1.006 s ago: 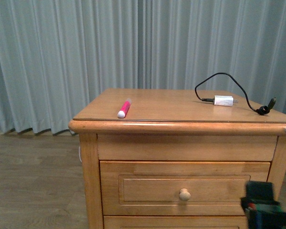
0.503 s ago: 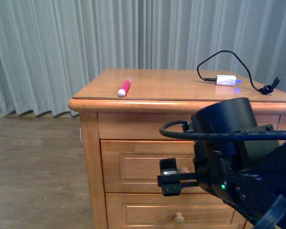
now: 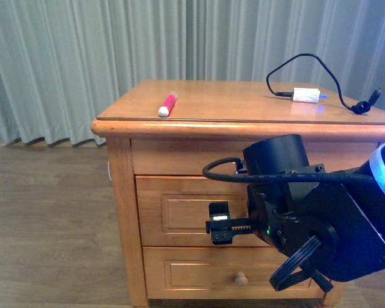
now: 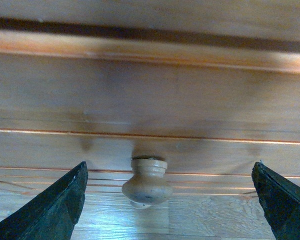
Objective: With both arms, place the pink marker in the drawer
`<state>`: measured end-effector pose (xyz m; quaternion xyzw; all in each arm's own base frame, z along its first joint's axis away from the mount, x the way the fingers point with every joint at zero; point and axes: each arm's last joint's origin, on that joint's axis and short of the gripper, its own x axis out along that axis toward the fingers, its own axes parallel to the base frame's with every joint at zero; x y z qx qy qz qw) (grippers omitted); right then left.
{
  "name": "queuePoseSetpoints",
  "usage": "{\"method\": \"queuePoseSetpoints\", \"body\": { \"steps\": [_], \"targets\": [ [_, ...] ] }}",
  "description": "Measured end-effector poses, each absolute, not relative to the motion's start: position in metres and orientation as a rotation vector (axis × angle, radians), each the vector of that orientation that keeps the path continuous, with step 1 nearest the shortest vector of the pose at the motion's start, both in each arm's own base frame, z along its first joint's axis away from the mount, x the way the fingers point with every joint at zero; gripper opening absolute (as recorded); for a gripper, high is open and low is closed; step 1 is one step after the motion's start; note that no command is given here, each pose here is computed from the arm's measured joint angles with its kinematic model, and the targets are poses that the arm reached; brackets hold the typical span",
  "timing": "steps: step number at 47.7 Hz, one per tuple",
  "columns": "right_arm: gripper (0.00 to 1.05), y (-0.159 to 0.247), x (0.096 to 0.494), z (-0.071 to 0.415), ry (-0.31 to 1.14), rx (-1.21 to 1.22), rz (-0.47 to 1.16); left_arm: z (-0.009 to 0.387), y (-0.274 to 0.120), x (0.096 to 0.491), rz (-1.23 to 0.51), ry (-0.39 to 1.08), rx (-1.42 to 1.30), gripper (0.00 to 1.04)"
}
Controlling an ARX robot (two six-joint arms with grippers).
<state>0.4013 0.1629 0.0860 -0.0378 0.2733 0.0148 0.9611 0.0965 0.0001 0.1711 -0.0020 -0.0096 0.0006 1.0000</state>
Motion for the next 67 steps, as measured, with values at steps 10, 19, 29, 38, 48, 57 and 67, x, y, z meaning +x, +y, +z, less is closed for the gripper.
{"method": "queuePoseSetpoints", "body": {
  "steps": [10, 19, 29, 38, 48, 57, 67],
  "targets": [
    [0.96, 0.167, 0.404, 0.084, 0.554, -0.076, 0.040, 0.171, 0.000, 0.097, 0.001, -0.019, -0.004, 0.99],
    [0.96, 0.169, 0.406, 0.076, 0.567, -0.080, 0.041, 0.171, 0.000, 0.097, 0.001, -0.019, -0.004, 0.99],
    [0.83, 0.169, 0.407, 0.077, 0.549, -0.068, 0.029, 0.171, 0.000, 0.097, 0.001, -0.019, -0.004, 0.99],
    [0.48, 0.170, 0.407, 0.077, 0.551, -0.068, 0.032, 0.171, 0.000, 0.097, 0.001, -0.019, -0.004, 0.99],
    [0.23, 0.167, 0.404, 0.078, 0.581, -0.064, 0.049, 0.171, 0.000, 0.097, 0.001, -0.019, -0.004, 0.99],
    [0.23, 0.160, 0.386, 0.082, 0.644, -0.050, 0.072, 0.171, 0.000, 0.097, 0.001, -0.019, -0.004, 0.99],
    [0.23, 0.147, 0.334, 0.092, 0.744, -0.031, 0.120, 0.171, 0.000, 0.097, 0.001, -0.019, -0.004, 0.99]
  ]
}}
